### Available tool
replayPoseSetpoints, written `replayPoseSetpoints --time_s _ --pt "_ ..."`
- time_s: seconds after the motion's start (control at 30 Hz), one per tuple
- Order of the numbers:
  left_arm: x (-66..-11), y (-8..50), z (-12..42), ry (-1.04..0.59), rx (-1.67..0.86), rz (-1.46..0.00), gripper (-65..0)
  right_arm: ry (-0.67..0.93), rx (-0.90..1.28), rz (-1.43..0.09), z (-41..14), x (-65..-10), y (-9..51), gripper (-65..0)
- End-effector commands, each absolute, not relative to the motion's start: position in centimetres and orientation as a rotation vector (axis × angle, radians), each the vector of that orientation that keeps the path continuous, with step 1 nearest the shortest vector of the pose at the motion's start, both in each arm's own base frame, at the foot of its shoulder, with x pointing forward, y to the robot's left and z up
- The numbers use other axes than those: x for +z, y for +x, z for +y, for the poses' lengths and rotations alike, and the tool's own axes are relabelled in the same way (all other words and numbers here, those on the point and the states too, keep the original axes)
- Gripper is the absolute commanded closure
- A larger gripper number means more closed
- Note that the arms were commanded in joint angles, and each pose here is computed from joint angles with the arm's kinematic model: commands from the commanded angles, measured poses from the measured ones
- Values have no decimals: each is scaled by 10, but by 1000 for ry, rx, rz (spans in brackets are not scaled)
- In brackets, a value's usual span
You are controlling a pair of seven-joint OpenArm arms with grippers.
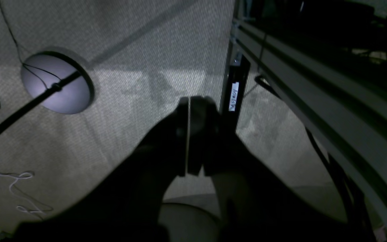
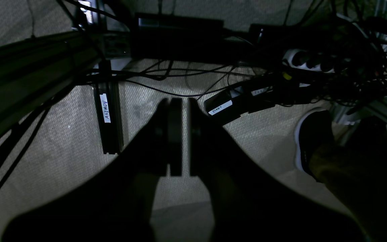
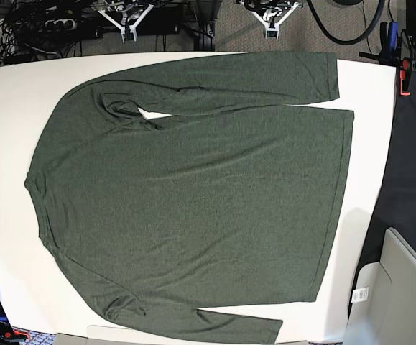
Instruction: Fold the T-shirt properly
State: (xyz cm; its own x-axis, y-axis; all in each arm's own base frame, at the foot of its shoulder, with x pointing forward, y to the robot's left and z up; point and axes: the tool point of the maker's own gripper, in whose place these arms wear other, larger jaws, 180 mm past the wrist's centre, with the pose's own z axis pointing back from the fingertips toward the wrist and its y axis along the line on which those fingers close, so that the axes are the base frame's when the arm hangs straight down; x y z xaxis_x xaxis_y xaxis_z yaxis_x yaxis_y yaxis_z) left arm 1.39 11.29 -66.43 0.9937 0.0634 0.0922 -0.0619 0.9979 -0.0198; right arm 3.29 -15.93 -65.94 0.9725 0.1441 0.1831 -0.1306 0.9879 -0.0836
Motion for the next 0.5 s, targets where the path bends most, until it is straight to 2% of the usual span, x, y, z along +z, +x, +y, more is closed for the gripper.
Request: replayPoseSetpoints --time_s 0.0,0.47 --pt "-664 16 113 -15 62 -102 -5 -70 138 -205 -159 -659 38 -2" --pt "-664 15 115 -12 60 -99 -5 -72 138 -199 -159 -659 34 -2"
